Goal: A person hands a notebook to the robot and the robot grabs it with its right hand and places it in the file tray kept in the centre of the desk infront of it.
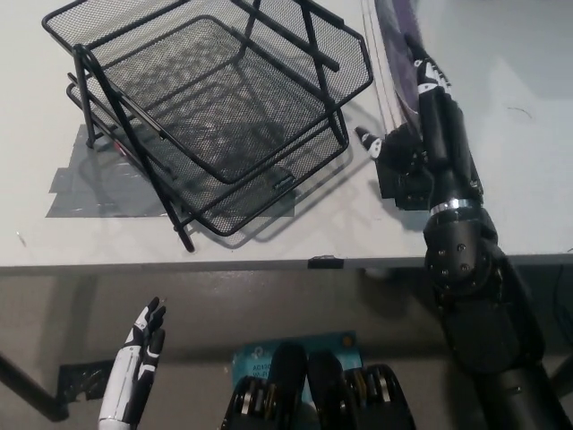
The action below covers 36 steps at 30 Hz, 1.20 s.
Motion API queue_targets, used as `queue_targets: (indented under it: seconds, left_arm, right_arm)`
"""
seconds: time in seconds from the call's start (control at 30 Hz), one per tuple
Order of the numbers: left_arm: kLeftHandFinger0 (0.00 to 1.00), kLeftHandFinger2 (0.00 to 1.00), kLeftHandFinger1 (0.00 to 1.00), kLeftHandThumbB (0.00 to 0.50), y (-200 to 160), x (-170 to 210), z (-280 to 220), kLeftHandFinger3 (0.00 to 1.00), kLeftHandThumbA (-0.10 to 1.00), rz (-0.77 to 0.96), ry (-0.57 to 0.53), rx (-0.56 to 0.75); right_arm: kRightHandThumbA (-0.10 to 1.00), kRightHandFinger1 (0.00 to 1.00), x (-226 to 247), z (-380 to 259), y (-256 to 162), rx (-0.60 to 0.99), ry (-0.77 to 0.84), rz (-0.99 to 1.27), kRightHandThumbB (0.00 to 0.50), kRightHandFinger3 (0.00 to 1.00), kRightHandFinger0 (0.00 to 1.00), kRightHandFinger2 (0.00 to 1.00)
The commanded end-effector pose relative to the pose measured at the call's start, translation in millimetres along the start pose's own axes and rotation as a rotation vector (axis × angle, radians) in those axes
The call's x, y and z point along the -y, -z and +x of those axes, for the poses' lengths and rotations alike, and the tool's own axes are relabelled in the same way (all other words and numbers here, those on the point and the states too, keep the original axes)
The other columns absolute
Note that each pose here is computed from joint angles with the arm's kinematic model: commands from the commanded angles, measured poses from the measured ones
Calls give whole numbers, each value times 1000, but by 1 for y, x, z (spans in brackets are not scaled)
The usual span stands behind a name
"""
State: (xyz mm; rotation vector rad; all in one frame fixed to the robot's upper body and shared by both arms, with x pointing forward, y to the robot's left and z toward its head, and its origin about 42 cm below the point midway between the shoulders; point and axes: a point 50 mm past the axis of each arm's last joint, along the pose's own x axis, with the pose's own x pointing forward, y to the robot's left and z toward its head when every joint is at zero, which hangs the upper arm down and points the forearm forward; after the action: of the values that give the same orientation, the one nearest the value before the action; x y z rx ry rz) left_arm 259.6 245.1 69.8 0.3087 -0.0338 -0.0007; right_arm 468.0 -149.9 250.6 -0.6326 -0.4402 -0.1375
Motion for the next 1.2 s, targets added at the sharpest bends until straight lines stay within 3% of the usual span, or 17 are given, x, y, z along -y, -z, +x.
queue_targets:
  seconds: [0.0,0.03,0.07,0.1,0.13,0.17,0.2,0.3,0.4,0.47,0.53,0.7,0.9,1.0,1.17]
  left_arm:
    - [1000,1000,1000,469,-9,-4,1,1000,1000,-4,-2,45]
    - [1000,1000,1000,468,-9,-4,2,1000,1000,-2,0,45]
    - [1000,1000,1000,470,-10,-4,3,1000,1000,5,1,43]
    - [1000,1000,1000,470,-10,-4,3,1000,1000,6,1,43]
    - [1000,1000,1000,467,-10,-5,3,1000,1000,6,0,47]
    - [1000,1000,1000,468,-10,-5,4,1000,1000,4,-2,52]
    - [1000,1000,1000,463,-10,-5,5,1000,1000,1,-2,54]
    - [1000,1000,1000,459,-9,-5,5,1000,1000,0,1,57]
    - [1000,1000,1000,456,-10,-5,5,1000,1000,4,3,50]
    - [1000,1000,1000,454,-10,-5,4,1000,1000,3,5,49]
    - [1000,1000,1000,453,-10,-5,5,1000,1000,7,3,50]
    - [1000,1000,1000,456,-10,-6,7,1000,1000,8,4,50]
    - [1000,1000,1000,462,-7,-7,5,1000,1000,20,13,42]
    - [1000,1000,1000,460,-6,-7,5,1000,1000,12,11,37]
    - [1000,1000,1000,463,-5,-7,4,1000,1000,15,14,36]
  right_arm:
    - [564,1000,23,35,-26,74,298,-15,347,1000,1000,1000]
    - [507,1000,28,37,-27,83,395,73,249,1000,1000,1000]
    - [518,704,32,39,-27,110,448,124,109,1000,597,906]
    - [613,280,37,41,-25,131,460,127,37,731,158,479]
    - [778,11,43,40,-26,145,474,122,1,311,6,30]
    - [836,0,47,39,-28,149,497,121,1,130,0,1]
    - [885,0,49,38,-29,153,516,123,7,56,0,0]
    - [973,0,57,35,-36,169,565,163,24,3,0,0]
    - [823,0,64,32,-46,220,617,251,3,0,0,0]
    - [818,0,68,32,-52,234,639,306,3,0,0,0]
    - [937,0,75,31,-59,224,669,321,42,0,0,0]
    - [908,0,97,25,-82,284,739,354,19,7,0,0]
    - [869,0,122,14,-104,345,792,427,44,0,0,0]
    - [826,0,136,12,-117,408,829,380,9,0,0,0]
    - [772,0,136,13,-131,512,766,328,19,1,0,0]
